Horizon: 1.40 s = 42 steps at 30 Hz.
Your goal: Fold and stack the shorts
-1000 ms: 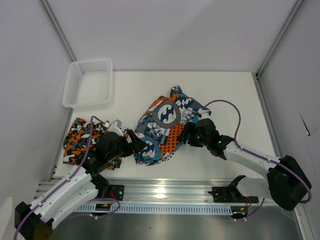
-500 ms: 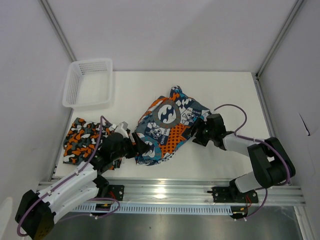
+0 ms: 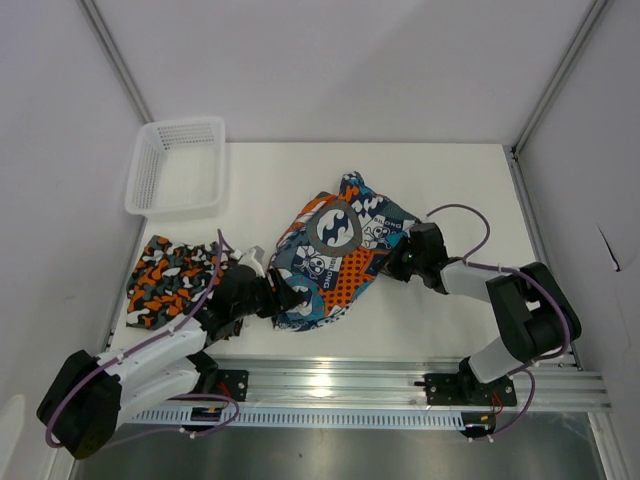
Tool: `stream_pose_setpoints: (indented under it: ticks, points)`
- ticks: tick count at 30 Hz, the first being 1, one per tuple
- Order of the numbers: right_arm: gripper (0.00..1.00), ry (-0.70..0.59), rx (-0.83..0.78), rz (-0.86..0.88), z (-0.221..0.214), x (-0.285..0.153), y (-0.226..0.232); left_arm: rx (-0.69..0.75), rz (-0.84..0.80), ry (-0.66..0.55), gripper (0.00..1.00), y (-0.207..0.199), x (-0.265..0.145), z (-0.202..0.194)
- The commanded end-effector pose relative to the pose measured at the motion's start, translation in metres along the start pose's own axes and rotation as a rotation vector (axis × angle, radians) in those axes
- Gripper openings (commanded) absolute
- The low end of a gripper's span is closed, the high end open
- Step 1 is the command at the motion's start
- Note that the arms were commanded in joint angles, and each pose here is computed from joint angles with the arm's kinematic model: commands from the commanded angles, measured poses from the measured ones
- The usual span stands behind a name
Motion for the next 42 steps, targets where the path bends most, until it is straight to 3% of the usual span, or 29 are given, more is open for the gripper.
stream_pose_setpoints:
  ticks: [1, 11, 29, 36, 42]
  points:
    - [0.00, -0.051, -0.030, 0.033, 0.010, -0.009, 0.017, 0.009, -0.059, -0.003, 0.63, -0.010, 0.004, 0.000]
    - [0.00, -0.054, -0.041, 0.030, 0.011, -0.009, 0.018, 0.028, -0.012, -0.001, 0.76, -0.004, -0.014, -0.015]
    - [0.00, -0.053, -0.028, 0.033, 0.012, -0.007, 0.018, 0.006, -0.014, 0.060, 0.77, -0.014, -0.014, -0.029]
    - [0.00, -0.050, -0.030, 0.040, 0.011, -0.009, 0.019, 0.009, -0.051, -0.045, 0.65, -0.028, -0.009, -0.007]
    - [0.00, -0.044, -0.029, 0.050, 0.010, -0.010, 0.021, 0.021, -0.008, -0.158, 0.42, -0.028, 0.007, 0.013]
Point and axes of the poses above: each gripper's point midway between its finger pads, its own x axis out along the fingers, its own y axis along the line the jaws close on, z = x × y, the point moved 5 cm from there along -x, back along the fingers, and after that the axes turned 11 degrees about x, right-handed, at the moved point
